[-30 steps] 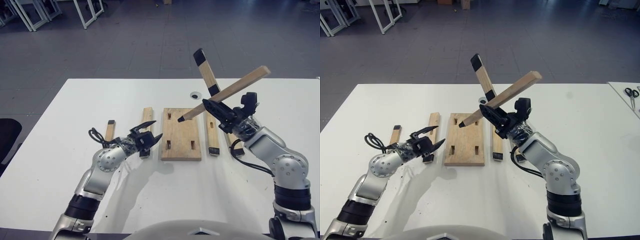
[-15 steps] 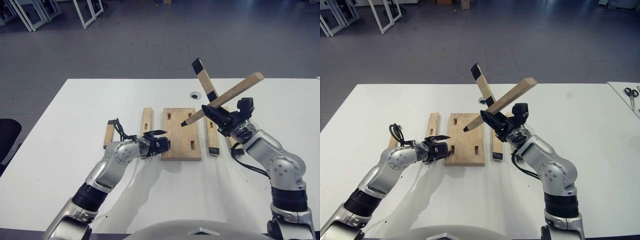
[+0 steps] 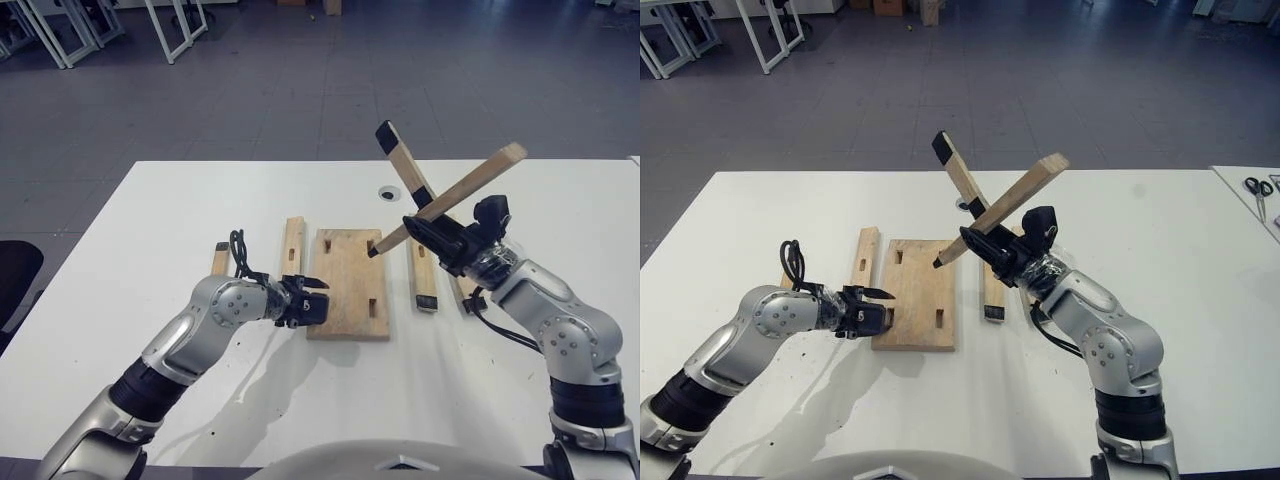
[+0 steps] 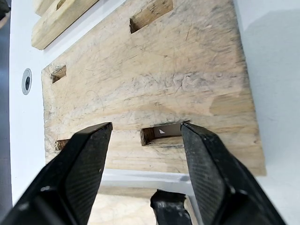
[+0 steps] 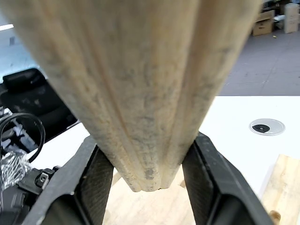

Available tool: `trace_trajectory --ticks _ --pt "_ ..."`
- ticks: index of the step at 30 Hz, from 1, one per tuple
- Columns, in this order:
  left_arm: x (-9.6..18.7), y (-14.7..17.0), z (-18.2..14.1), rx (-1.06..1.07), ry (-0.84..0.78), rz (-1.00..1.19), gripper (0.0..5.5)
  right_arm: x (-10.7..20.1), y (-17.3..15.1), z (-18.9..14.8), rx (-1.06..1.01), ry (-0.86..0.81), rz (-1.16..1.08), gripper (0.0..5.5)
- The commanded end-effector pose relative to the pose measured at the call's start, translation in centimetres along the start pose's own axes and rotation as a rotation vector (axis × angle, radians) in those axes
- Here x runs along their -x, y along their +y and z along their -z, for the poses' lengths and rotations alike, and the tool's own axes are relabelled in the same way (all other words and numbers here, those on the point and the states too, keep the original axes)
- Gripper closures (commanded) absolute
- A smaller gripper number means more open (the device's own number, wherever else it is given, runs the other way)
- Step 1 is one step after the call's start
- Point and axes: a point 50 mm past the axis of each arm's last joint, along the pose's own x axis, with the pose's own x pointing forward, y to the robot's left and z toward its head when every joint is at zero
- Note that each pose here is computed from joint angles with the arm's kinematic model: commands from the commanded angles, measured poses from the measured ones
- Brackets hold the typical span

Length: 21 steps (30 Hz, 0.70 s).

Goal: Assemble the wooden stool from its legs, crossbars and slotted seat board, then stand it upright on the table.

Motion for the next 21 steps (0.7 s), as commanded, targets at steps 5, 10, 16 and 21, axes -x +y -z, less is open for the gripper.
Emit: trace_trajectory --ticks 5,10,16,21 --pt "-0.3 -6.6 1.4 0.027 -0.059 0.313 2.75 -0.5 -1.6 -2.1 0.186 0.15 -0.453 3.48" --pt "0.7 -7.3 1.8 -0.005 -0.067 0.357 2.75 -0.9 -4.0 -1.4 0.191 0.243 -0.492 3.48" --pt "1.8 -8.3 2.4 -0.002 -0.07 0.38 2.75 -1.9 -5.2 -0.1 0.144 0.283 -0.512 3.48" --pt "2.2 -8.0 3.1 -0.032 -0.056 0.392 2.75 -3.2 -5.0 0.0 0.129 0.266 -0.542 3.48"
